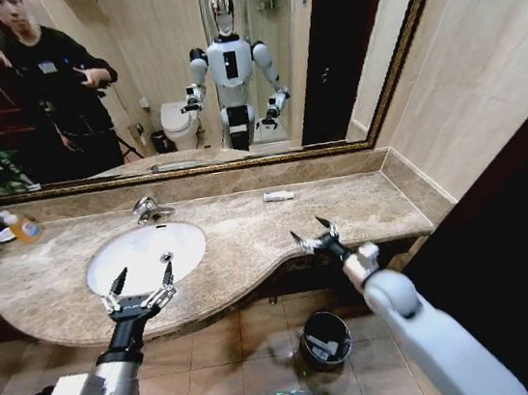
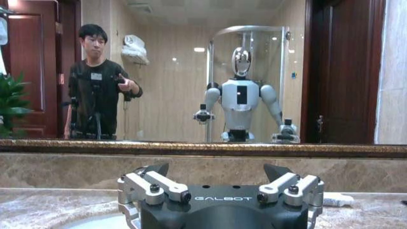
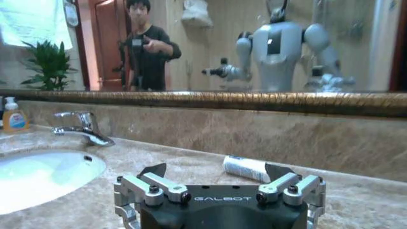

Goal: Pick up the trash from the sink and place it in the trash bin.

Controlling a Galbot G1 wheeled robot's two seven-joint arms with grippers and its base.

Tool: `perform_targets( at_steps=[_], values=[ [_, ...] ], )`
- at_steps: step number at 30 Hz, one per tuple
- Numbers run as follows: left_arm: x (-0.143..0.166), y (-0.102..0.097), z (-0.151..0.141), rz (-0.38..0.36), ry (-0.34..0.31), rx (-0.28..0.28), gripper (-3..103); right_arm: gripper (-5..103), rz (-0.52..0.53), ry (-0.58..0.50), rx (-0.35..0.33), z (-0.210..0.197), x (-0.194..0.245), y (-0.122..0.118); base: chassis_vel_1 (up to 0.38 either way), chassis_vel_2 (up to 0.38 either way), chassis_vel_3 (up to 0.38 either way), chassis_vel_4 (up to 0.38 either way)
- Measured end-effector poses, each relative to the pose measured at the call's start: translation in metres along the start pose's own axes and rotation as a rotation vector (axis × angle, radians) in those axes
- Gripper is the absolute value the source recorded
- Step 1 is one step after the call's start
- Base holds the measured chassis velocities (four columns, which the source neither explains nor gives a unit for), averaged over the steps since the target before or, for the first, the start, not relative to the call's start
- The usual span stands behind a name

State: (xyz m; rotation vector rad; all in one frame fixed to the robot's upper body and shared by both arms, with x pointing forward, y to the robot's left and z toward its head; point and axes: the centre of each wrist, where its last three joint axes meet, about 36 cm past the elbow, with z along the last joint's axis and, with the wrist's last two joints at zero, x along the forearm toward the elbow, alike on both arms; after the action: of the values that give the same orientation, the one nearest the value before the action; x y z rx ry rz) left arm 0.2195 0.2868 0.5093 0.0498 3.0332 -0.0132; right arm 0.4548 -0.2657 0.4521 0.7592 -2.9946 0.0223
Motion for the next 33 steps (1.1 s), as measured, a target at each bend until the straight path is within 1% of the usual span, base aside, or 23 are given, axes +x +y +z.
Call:
perform_targets(
  at_steps=[1,2,5,6,8,9,10,11,12,14,15,18,19,21,23,27,30,33],
  values=[
    [0.0,0.0,0.0,0.0,0.0,0.0,100,100,-0.024,0.009,-0.004,0.002,-0.015,-0.016,0.0,0.0,0.0,0.0],
    [0.0,0.0,0.0,0.0,0.0,0.0,100,100,-0.024,0.009,-0.004,0.002,-0.015,-0.016,0.0,0.0,0.0,0.0],
    [0.0,0.0,0.0,0.0,0.0,0.0,100,100,-0.079,-0.012,0.025,-0.005,-0.06,-0.064,0.0,0.0,0.0,0.0],
    [0.0,0.0,0.0,0.0,0.0,0.0,100,100,-0.079,-0.012,0.025,-0.005,-0.06,-0.064,0.0,0.0,0.0,0.0],
    [0.0,0.0,0.0,0.0,0.0,0.0,100,100,-0.109,-0.016,0.042,-0.01,-0.088,-0.09,0.0,0.0,0.0,0.0],
    [0.0,0.0,0.0,0.0,0.0,0.0,100,100,-0.109,-0.016,0.042,-0.01,-0.088,-0.09,0.0,0.0,0.0,0.0],
    [0.0,0.0,0.0,0.0,0.0,0.0,100,100,-0.131,-0.007,0.046,-0.011,-0.104,-0.103,0.0,0.0,0.0,0.0],
    [0.0,0.0,0.0,0.0,0.0,0.0,100,100,-0.147,0.002,0.049,-0.012,-0.113,-0.11,0.0,0.0,0.0,0.0],
    [0.0,0.0,0.0,0.0,0.0,0.0,100,100,-0.147,0.002,0.049,-0.012,-0.113,-0.11,0.0,0.0,0.0,0.0],
    [0.0,0.0,0.0,0.0,0.0,0.0,100,100,-0.197,0.019,0.088,-0.017,-0.136,-0.127,0.0,0.0,0.0,0.0],
    [0.0,0.0,0.0,0.0,0.0,0.0,100,100,-0.197,0.019,0.088,-0.017,-0.136,-0.127,0.0,0.0,0.0,0.0],
    [0.0,0.0,0.0,0.0,0.0,0.0,100,100,-0.24,0.037,0.161,-0.029,-0.166,-0.146,0.0,0.0,0.0,0.0],
    [0.0,0.0,0.0,0.0,0.0,0.0,100,100,-0.24,0.037,0.161,-0.029,-0.166,-0.146,0.0,0.0,0.0,0.0],
    [0.0,0.0,0.0,0.0,0.0,0.0,100,100,-0.248,0.054,0.195,-0.038,-0.188,-0.157,0.0,0.0,0.0,0.0],
    [0.0,0.0,0.0,0.0,0.0,0.0,100,100,-0.249,0.066,0.206,-0.038,-0.193,-0.16,0.0,0.0,0.0,0.0],
    [0.0,0.0,0.0,0.0,0.0,0.0,100,100,-0.274,0.146,0.271,-0.039,-0.211,-0.17,0.0,0.0,0.0,0.0],
    [0.0,0.0,0.0,0.0,0.0,0.0,100,100,-0.283,0.171,0.286,-0.039,-0.214,-0.172,0.0,0.0,0.0,0.0],
    [0.0,0.0,0.0,0.0,0.0,0.0,100,100,-0.289,0.247,0.305,-0.041,-0.219,-0.178,0.0,0.0,0.0,0.0]
  ],
)
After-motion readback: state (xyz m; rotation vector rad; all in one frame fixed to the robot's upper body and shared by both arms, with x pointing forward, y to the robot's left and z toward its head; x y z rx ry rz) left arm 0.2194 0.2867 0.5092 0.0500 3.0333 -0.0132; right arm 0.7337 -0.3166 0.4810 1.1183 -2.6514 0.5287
